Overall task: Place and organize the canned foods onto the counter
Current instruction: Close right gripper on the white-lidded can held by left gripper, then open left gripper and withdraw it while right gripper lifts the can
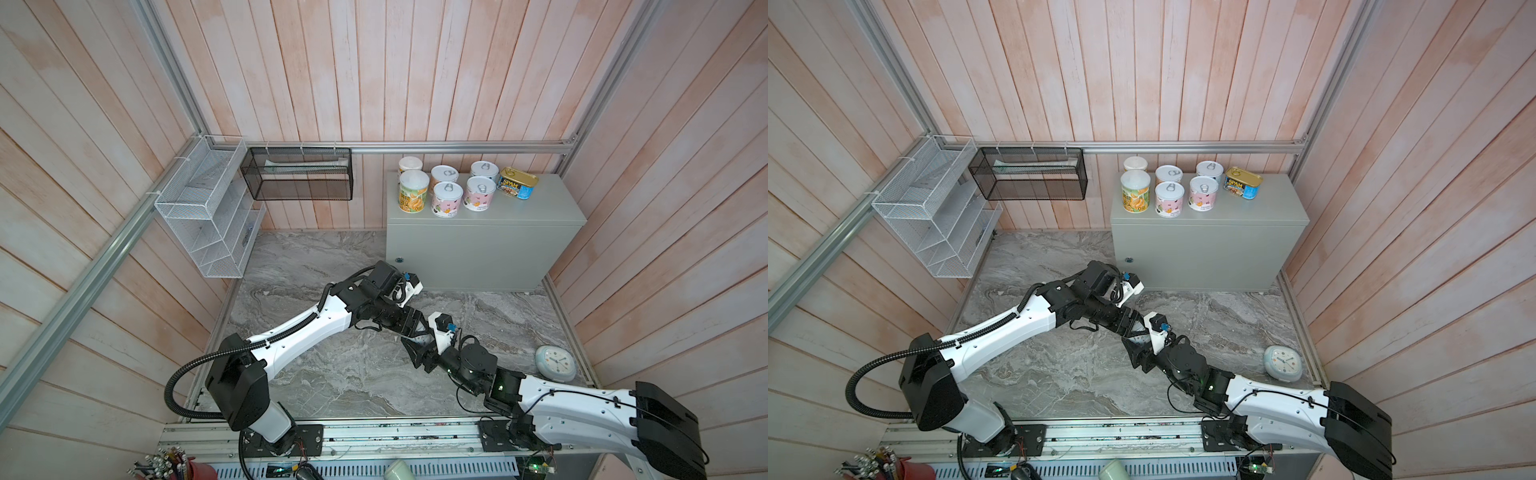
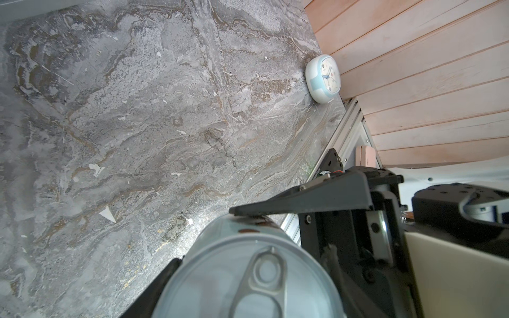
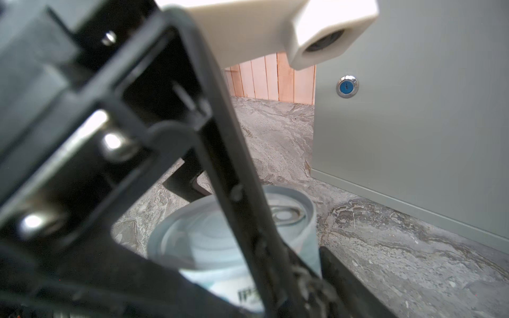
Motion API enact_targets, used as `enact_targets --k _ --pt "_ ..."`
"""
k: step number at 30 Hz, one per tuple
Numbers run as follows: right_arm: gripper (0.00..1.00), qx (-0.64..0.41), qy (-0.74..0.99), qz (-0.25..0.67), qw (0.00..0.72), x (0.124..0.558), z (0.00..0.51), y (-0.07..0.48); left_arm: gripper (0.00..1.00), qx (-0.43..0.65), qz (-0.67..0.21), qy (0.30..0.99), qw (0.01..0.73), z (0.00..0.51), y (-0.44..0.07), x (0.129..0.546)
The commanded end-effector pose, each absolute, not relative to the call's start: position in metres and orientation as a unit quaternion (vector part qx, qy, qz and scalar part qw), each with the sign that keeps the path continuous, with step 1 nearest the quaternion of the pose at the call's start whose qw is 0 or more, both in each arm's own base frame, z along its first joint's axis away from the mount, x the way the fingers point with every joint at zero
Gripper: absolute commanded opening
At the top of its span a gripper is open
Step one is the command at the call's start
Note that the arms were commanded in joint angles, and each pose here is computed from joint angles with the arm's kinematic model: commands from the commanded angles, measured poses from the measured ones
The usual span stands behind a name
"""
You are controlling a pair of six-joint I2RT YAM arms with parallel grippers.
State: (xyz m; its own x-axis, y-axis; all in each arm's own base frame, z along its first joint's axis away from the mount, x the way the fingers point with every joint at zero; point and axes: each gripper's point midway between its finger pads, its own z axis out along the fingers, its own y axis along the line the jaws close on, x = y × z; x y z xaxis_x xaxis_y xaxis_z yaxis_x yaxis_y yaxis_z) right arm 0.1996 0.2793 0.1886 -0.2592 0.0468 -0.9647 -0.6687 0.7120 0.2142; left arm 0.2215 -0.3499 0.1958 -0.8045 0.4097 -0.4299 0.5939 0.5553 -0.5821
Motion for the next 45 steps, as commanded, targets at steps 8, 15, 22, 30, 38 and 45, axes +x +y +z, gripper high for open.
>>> enact_targets --k 8,15,22,30,38,45 --pt "0.8 -0.16 0.728 0.284 0.603 0.227 0.202 0.268 0.42 0.303 -0.428 0.846 0.097 0.219 -0.353 0.191" --pt "0.67 -0.146 0.726 0.287 0.607 0.231 0.205 0.266 0.42 0.303 -0.428 0.846 0.097 0.219 -0.352 0.189" --pt "0.6 -0.092 0.717 0.309 0.617 0.236 0.214 0.249 0.59 0.296 -0.427 0.848 0.101 0.216 -0.35 0.191" --pt "0.6 -0.069 0.727 0.292 0.617 0.241 0.21 0.236 1.0 0.282 -0.375 0.874 0.126 0.194 -0.335 0.208" --pt "0.6 -0.055 0.738 0.264 0.618 0.243 0.208 0.219 1.0 0.267 -0.365 0.877 0.159 0.196 -0.323 0.219" --pt "0.6 -0.03 0.728 0.238 0.642 0.24 0.229 0.191 1.0 0.242 -0.378 0.867 0.217 0.204 -0.313 0.227"
